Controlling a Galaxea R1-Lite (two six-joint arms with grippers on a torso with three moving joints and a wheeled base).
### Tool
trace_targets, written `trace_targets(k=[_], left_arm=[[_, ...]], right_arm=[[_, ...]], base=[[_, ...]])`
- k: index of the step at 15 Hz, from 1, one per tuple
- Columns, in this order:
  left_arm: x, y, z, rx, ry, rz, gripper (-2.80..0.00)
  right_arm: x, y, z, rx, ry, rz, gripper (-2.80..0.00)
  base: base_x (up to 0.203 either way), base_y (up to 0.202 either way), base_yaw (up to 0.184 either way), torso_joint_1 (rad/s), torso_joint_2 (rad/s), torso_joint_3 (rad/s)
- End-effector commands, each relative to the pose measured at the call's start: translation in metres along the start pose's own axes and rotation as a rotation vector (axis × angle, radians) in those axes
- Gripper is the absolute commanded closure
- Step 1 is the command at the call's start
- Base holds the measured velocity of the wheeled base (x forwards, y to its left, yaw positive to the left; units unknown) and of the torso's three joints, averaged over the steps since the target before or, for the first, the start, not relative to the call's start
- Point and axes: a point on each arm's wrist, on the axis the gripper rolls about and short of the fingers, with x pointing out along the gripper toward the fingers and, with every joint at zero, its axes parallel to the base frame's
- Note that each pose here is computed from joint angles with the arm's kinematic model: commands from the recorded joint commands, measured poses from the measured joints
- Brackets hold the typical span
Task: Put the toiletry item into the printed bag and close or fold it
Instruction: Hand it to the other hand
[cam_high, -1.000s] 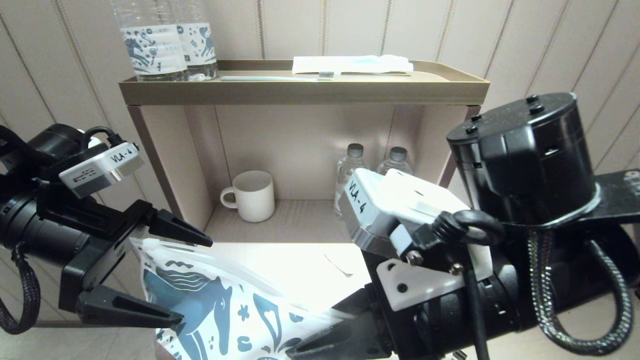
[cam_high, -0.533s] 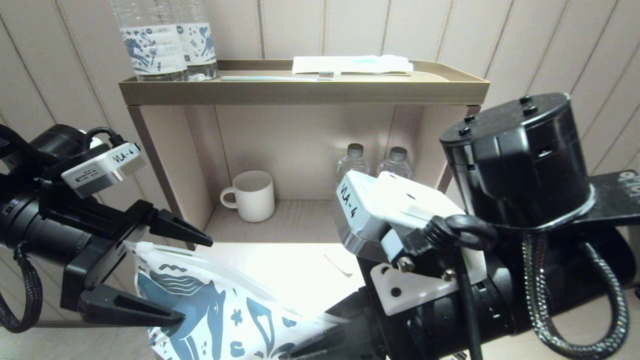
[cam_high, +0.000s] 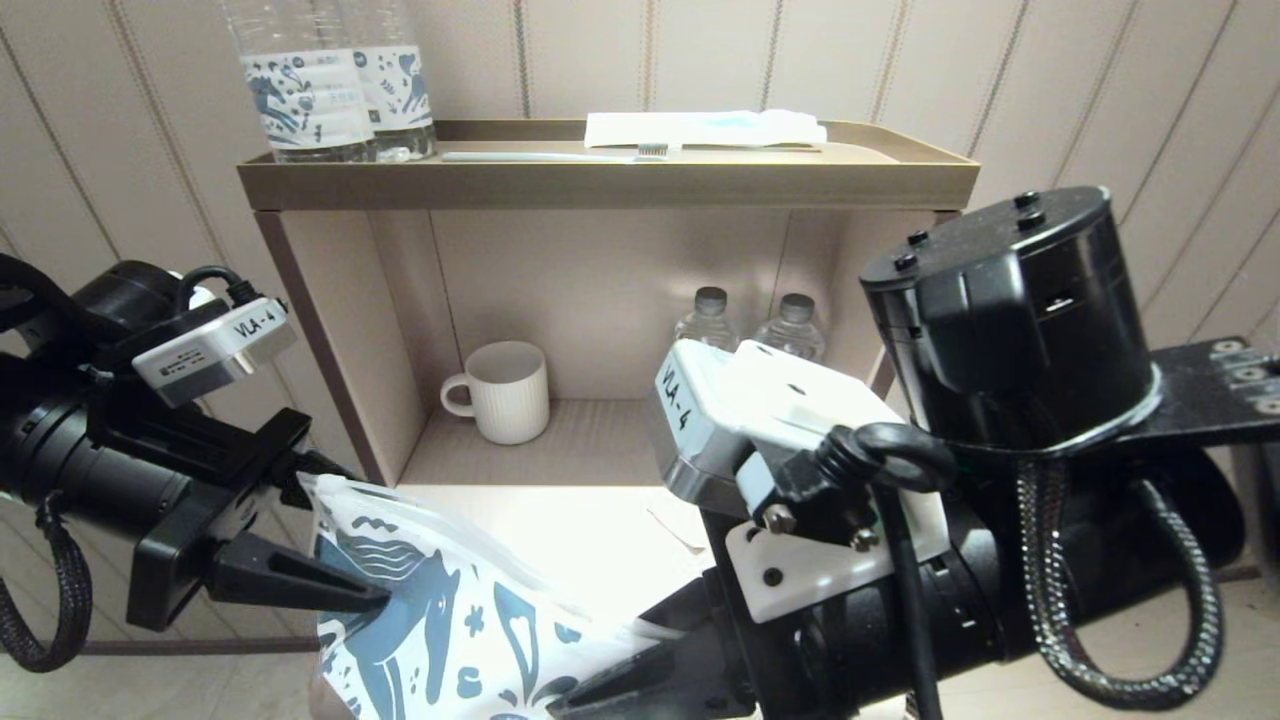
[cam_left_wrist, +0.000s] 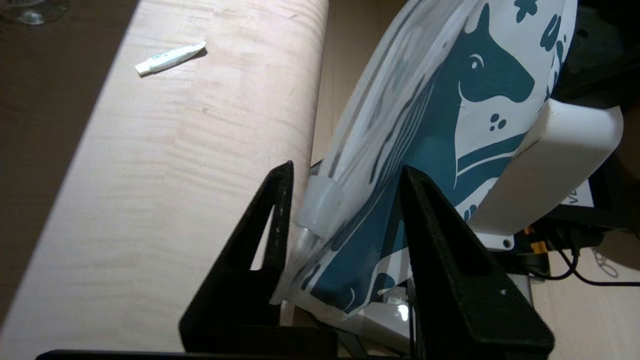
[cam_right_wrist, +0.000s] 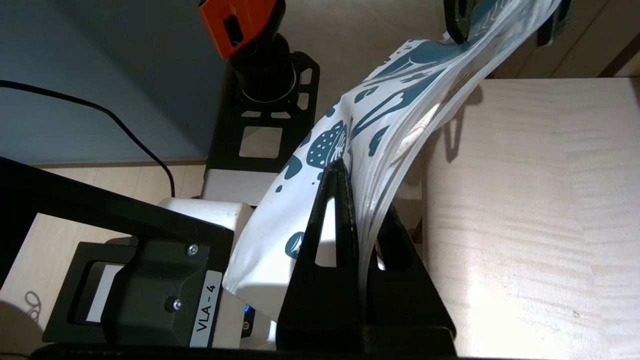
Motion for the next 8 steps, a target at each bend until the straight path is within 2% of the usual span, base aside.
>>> trace_targets(k=[1,8], left_arm=[[0.0017,-0.0016,-0.0040,0.013,0.000,-0.013,0.00],[0.0039,-0.0061,-0.0120,0.003,0.010,-0.015,0.00]], right_arm=[[0.0012,-0.0007,0.0000,0.000,0.001,0.004,0.00],[0.0066,-0.0075,-0.0094,0.029,0.033,-0.012,0.00]], base=[[0.000,0.000,0.000,0.000,0.00,0.000],[0.000,0.000,0.000,0.000,0.00,0.000]])
